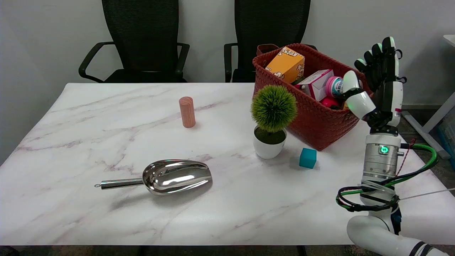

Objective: Pick up the wooden cylinder.

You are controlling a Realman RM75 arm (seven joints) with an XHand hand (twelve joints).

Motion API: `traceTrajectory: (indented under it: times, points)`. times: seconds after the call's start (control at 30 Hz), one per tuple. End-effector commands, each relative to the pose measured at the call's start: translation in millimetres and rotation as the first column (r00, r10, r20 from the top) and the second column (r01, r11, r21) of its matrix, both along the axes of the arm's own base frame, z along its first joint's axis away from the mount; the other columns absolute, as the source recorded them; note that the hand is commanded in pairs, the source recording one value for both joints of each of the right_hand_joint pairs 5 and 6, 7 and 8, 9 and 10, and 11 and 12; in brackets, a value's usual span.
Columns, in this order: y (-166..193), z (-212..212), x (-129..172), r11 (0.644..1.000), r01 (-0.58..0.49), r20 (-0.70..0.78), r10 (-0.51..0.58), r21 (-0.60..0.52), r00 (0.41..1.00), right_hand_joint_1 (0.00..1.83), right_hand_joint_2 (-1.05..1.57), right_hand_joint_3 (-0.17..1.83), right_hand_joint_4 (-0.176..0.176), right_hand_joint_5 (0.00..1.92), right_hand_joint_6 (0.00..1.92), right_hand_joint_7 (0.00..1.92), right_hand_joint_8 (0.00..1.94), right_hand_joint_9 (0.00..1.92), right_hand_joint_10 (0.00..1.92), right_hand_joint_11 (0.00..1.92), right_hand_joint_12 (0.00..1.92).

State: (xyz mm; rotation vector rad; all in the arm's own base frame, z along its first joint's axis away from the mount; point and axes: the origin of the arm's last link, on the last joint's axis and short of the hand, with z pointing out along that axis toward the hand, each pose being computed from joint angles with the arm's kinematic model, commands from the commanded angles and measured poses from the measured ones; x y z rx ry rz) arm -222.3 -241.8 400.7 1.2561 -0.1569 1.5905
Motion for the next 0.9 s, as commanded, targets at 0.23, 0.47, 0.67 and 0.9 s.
traceTrajectory:
  times: [0.23,0.47,0.67,0.9]
  points:
    - [9,29,-9,0.999,-0.034,0.051,0.035,-0.023,0.998,1.01,0.99,0.54,0.0,0.1,0.1,0.21,0.21,0.3,0.3,0.45,0.45]
    - [11,25,-10,0.999,-0.035,0.055,0.035,0.005,0.998,1.02,0.99,0.53,0.0,0.1,0.1,0.21,0.21,0.3,0.3,0.47,0.47]
    - [8,13,-3,0.998,-0.05,0.044,0.048,0.047,0.998,1.01,1.0,0.5,0.0,0.1,0.1,0.23,0.23,0.31,0.31,0.48,0.48]
    - [-10,-18,15,0.985,-0.027,0.01,0.026,0.172,1.0,1.0,1.03,0.48,0.0,0.08,0.08,0.25,0.25,0.32,0.32,0.48,0.48]
